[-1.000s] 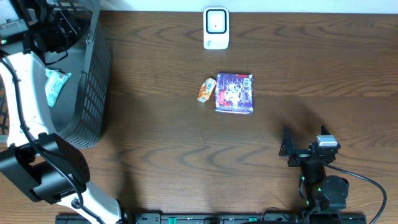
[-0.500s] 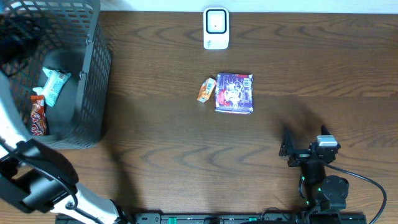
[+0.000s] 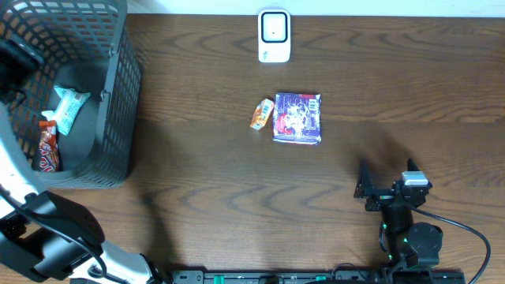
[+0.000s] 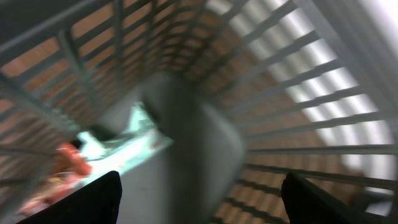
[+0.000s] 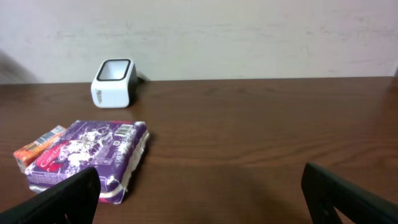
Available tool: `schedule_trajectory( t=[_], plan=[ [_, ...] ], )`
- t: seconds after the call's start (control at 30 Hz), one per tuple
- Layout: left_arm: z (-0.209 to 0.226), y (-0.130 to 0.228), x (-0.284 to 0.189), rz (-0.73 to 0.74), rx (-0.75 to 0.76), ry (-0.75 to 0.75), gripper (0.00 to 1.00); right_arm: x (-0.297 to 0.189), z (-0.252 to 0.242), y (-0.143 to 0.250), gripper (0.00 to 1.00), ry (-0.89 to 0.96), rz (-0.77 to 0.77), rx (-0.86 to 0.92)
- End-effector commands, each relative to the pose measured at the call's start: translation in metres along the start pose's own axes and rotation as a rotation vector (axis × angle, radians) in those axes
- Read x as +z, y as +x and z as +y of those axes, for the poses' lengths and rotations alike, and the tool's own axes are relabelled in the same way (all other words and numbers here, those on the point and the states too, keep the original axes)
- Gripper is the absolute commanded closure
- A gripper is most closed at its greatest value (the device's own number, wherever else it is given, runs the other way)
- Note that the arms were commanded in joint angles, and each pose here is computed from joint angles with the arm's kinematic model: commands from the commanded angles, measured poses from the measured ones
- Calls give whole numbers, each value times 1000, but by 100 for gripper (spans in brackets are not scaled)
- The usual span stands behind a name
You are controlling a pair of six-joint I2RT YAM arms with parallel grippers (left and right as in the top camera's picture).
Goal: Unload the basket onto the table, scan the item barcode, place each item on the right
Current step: 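Reach into the basket and grasp the mint-green package with the left gripper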
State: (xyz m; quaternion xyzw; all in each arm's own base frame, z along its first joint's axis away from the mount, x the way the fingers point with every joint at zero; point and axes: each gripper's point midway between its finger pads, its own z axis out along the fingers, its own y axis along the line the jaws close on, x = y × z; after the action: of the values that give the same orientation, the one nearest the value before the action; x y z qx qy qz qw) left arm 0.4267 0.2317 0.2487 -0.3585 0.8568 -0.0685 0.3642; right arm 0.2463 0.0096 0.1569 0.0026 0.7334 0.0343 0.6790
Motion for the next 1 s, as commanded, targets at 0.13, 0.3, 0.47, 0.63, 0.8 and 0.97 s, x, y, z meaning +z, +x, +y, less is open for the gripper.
schedule_trajectory(
  t=[0.13,0.3,0.47,0.63,0.8,0.97],
  plan=[
    [49,31,36,38,192,-372,17,0,-5,0,1,21,-1,11],
    [60,54,68,121,337,-376,17,0,-5,0,1,21,-1,11],
    [67,73,95,217,502,-359,17,0,-5,0,1,21,-1,11],
    [73,91,123,284,579,-350,17,0,-5,0,1,21,-1,11],
    [69,98,147,298,699,-326,17,0,-5,0,1,21,-1,11],
    [70,87,163,237,707,-344,17,0,-5,0,1,21,-1,11]
  ],
)
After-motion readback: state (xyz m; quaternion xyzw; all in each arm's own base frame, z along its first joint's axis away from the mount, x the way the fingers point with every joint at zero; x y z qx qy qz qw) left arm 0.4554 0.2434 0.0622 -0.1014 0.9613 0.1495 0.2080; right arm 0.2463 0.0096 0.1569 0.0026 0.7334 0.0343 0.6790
